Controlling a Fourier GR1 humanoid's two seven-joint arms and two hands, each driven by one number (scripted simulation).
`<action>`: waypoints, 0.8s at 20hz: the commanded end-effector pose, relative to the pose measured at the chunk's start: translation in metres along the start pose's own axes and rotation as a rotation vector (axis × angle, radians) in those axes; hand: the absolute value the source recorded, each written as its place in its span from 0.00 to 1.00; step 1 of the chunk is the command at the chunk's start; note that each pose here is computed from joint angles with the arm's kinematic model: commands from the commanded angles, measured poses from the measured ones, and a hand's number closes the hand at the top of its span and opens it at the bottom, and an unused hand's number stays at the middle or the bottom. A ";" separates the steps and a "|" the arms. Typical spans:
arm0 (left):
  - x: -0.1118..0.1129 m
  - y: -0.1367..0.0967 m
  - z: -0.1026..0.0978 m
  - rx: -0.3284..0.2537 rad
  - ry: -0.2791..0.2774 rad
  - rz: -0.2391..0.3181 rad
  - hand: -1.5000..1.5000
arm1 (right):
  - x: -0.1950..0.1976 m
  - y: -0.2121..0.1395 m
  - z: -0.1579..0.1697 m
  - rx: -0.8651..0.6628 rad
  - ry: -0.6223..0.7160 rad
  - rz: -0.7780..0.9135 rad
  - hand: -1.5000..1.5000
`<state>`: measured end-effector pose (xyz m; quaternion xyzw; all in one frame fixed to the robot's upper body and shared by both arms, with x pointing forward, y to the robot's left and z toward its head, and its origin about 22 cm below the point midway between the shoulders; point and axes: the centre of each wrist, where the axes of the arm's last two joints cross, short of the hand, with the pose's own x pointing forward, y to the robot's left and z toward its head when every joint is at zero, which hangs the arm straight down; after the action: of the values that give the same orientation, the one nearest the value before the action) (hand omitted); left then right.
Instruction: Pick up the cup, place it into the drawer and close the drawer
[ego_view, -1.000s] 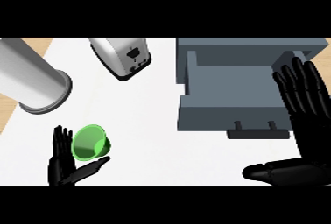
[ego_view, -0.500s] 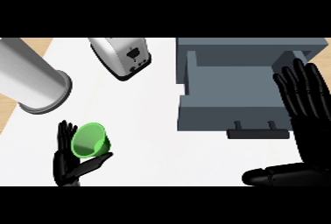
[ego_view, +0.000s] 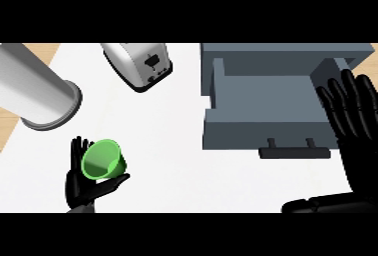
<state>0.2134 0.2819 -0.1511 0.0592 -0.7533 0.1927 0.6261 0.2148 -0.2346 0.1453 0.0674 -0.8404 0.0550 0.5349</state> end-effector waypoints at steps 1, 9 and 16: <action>-0.009 0.001 -0.002 -0.058 0.004 0.087 0.00 | -0.010 -0.013 -0.012 0.017 -0.006 -0.012 0.00; -0.012 0.012 -0.011 -0.105 -0.045 0.189 1.00 | 0.000 0.006 -0.004 -0.002 0.000 -0.001 0.00; -0.005 -0.026 -0.016 -0.075 -0.168 0.076 1.00 | -0.023 -0.008 -0.002 0.003 -0.013 0.002 0.00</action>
<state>0.2321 0.2707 -0.1520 -0.0026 -0.7910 0.1872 0.5824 0.2258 -0.2417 0.1384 0.0650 -0.8405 0.0567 0.5349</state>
